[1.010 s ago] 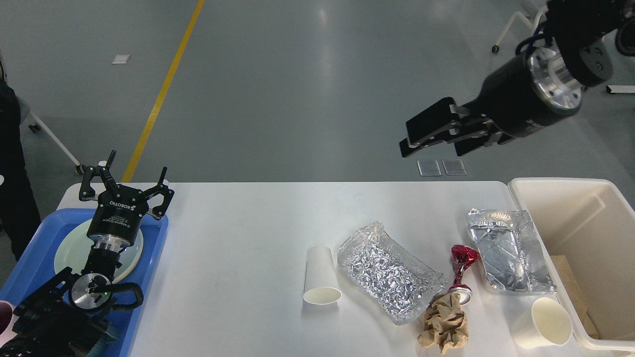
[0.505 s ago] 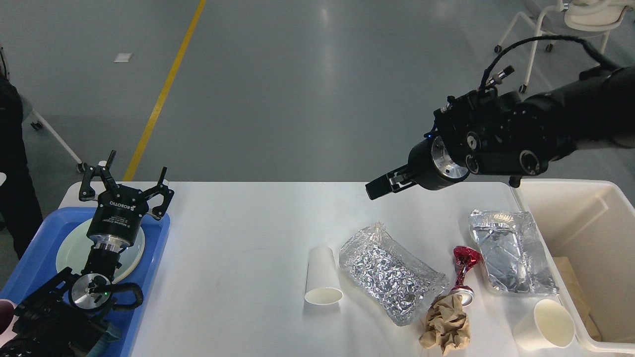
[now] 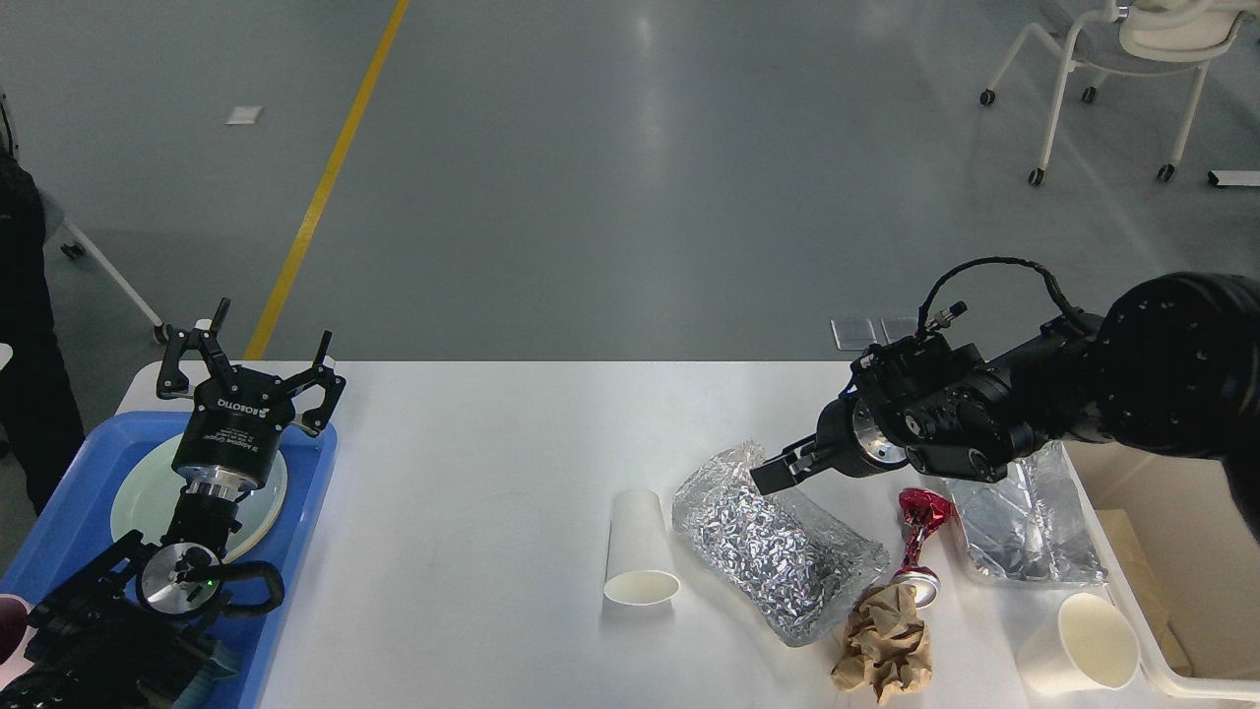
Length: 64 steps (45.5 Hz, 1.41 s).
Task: Tidy desktop
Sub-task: 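Move the right gripper down toward the crumpled foil, then grasp the crumpled foil with the right gripper and drop it in the bin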
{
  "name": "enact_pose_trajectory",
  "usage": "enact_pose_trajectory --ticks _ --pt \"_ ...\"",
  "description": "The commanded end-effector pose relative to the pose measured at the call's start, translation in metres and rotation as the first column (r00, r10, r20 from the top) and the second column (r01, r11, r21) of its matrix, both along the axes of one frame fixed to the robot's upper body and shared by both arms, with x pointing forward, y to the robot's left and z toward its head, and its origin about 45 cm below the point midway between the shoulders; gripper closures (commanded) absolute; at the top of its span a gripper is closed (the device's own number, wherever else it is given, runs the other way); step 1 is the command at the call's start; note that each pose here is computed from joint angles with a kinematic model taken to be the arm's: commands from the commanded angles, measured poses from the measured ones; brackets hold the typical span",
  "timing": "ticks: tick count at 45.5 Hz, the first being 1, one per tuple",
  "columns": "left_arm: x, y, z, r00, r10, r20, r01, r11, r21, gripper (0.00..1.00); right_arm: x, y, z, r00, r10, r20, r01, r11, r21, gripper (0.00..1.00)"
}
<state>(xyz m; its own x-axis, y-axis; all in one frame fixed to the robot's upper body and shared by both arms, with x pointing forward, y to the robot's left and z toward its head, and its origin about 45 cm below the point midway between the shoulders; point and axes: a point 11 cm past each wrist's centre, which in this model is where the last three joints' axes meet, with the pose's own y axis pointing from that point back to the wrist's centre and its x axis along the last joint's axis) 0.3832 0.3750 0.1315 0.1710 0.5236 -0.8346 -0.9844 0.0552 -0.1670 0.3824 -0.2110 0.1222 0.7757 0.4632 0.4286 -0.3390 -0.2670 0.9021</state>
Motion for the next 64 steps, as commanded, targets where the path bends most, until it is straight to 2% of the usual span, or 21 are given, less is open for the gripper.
enact_pose_trajectory --ticks 1,12,19,21,25,28,29,42,50,53,58,64 --pt "0.001 0.000 0.001 1.000 0.000 0.003 0.000 1.000 0.000 0.00 -0.005 -0.004 -0.012 1.000 -0.005 -0.009 0.005 1.000 -0.003 0.00" --pt "0.000 0.000 0.000 1.000 0.001 0.000 -0.001 1.000 0.000 0.00 -0.014 -0.007 -0.038 1.000 -0.007 -0.014 0.007 1.000 -0.005 0.04" --pt "0.000 0.000 0.000 1.000 0.001 0.000 -0.001 1.000 0.000 0.00 -0.018 -0.015 -0.055 1.000 -0.002 0.004 0.002 1.000 -0.012 0.21" --pt "0.000 0.000 0.000 1.000 0.001 0.000 -0.001 1.000 0.000 0.00 -0.020 -0.021 -0.059 1.000 0.003 0.006 -0.003 1.000 -0.028 0.32" --pt "0.000 0.000 0.000 1.000 0.001 0.000 -0.001 1.000 0.000 0.00 -0.023 -0.028 -0.067 1.000 0.009 0.017 -0.009 0.999 -0.041 0.67" --pt "0.000 0.000 0.000 1.000 0.001 0.000 -0.001 1.000 0.000 0.00 -0.026 -0.027 -0.072 1.000 0.014 0.020 -0.013 0.999 -0.039 0.84" --pt "0.000 0.000 0.000 1.000 0.001 0.000 -0.001 1.000 0.000 0.00 -0.026 -0.025 -0.073 1.000 0.017 0.019 -0.016 0.999 -0.038 1.00" --pt "0.000 0.000 0.000 1.000 0.001 0.000 -0.001 1.000 0.000 0.00 -0.022 -0.025 -0.065 0.999 0.025 0.022 -0.024 0.999 -0.048 1.00" --pt "0.000 0.000 0.000 1.000 0.001 0.000 -0.001 1.000 0.000 0.00 -0.011 -0.014 -0.032 0.999 0.040 0.023 -0.039 0.998 -0.043 1.00" --pt "0.000 0.000 0.000 1.000 0.001 0.000 -0.001 1.000 0.000 0.00 0.001 -0.011 0.004 0.998 0.041 0.041 -0.040 0.999 -0.037 1.00" --pt "0.000 0.000 0.000 1.000 0.001 0.000 -0.001 1.000 0.000 0.00 0.021 -0.017 0.095 0.997 -0.026 0.075 0.027 1.000 -0.012 1.00" --pt "0.000 0.000 0.000 1.000 0.001 0.000 -0.001 1.000 0.000 0.00 0.005 -0.013 0.223 0.995 -0.098 -0.030 0.098 0.995 -0.004 1.00"
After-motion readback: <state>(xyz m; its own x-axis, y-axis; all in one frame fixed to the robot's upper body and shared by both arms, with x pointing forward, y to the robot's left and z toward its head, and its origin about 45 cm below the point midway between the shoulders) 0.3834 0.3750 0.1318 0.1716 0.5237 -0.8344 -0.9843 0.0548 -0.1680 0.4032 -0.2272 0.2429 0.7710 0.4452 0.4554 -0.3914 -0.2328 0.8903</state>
